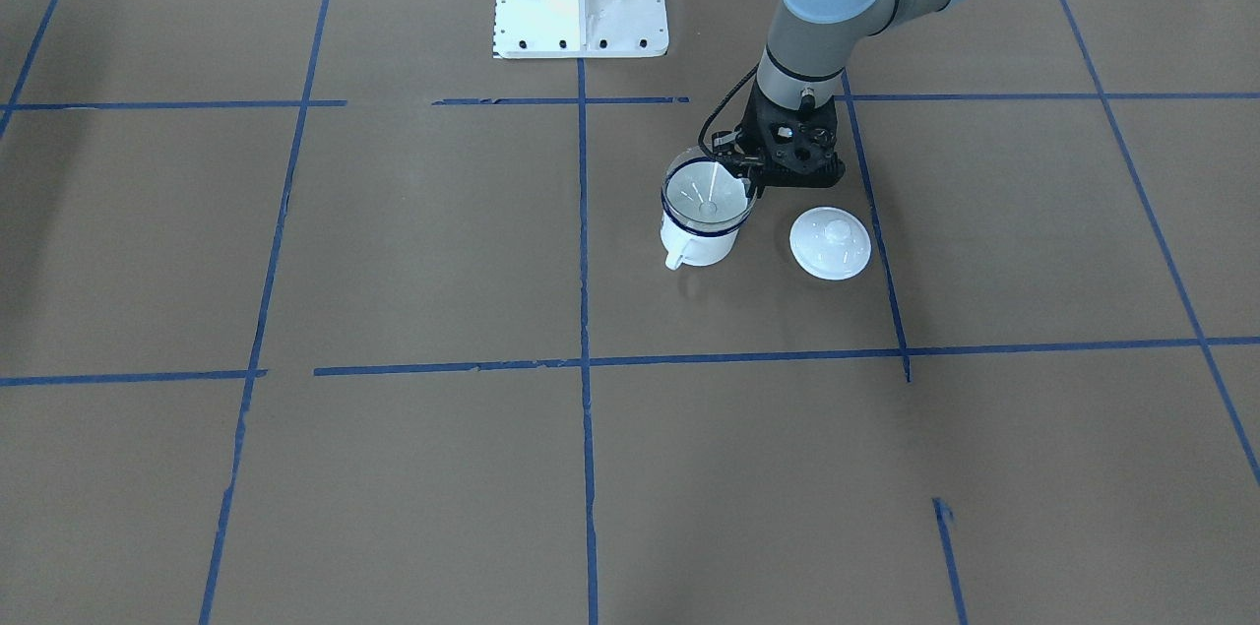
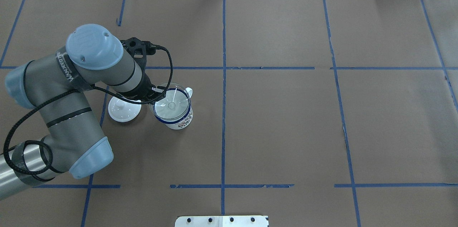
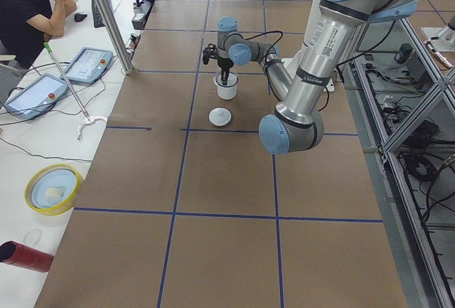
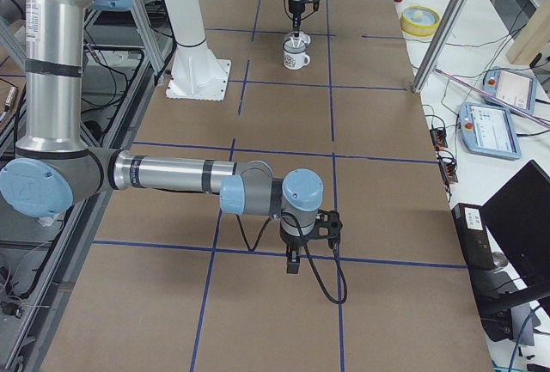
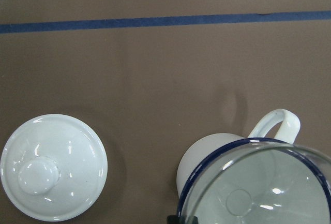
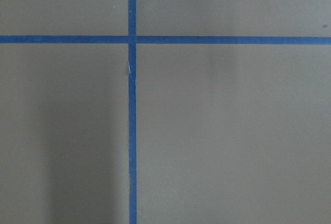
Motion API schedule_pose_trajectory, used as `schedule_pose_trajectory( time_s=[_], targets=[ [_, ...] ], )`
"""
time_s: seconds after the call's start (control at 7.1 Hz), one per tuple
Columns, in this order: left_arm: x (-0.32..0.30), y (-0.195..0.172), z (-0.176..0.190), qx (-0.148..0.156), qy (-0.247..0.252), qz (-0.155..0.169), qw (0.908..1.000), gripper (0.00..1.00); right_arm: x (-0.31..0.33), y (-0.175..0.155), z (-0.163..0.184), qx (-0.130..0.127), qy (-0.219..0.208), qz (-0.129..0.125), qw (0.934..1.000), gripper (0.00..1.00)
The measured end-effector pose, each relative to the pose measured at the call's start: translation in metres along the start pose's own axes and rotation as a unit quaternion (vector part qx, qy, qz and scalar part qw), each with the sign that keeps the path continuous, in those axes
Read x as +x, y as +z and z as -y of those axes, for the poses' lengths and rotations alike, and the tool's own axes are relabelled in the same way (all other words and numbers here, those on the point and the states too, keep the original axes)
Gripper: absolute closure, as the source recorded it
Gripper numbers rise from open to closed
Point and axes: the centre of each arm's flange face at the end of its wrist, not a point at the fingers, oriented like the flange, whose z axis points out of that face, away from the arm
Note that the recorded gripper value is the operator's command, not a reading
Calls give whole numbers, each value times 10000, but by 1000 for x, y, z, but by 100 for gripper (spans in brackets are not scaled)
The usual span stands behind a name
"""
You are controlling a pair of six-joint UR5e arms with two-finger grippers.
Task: Remove funnel from cup
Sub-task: 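Lift the clear funnel up out of the white mug with the left gripper, then carry the funnel farther from the robot with the left gripper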
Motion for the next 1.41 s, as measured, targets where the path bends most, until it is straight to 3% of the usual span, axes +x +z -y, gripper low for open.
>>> schedule_pose_trajectory(
  time_s=[0.42, 0.7, 1.13, 1.41],
  targets=[
    [1, -17, 1, -22, 34, -174, 9998, 100, 0, 0, 0, 2, -2, 0, 10000, 0],
    [-5, -49, 6, 25, -29, -350, 9994, 100, 0, 0, 0, 2, -2, 0, 10000, 0],
    [-33, -132, 28, 423, -243, -636, 9968, 100, 0, 0, 0, 3, -2, 0, 10000, 0],
    [-38, -163, 42, 855, 5, -844, 9928, 100, 0, 0, 0, 0, 0, 0, 10000, 0]
  ],
)
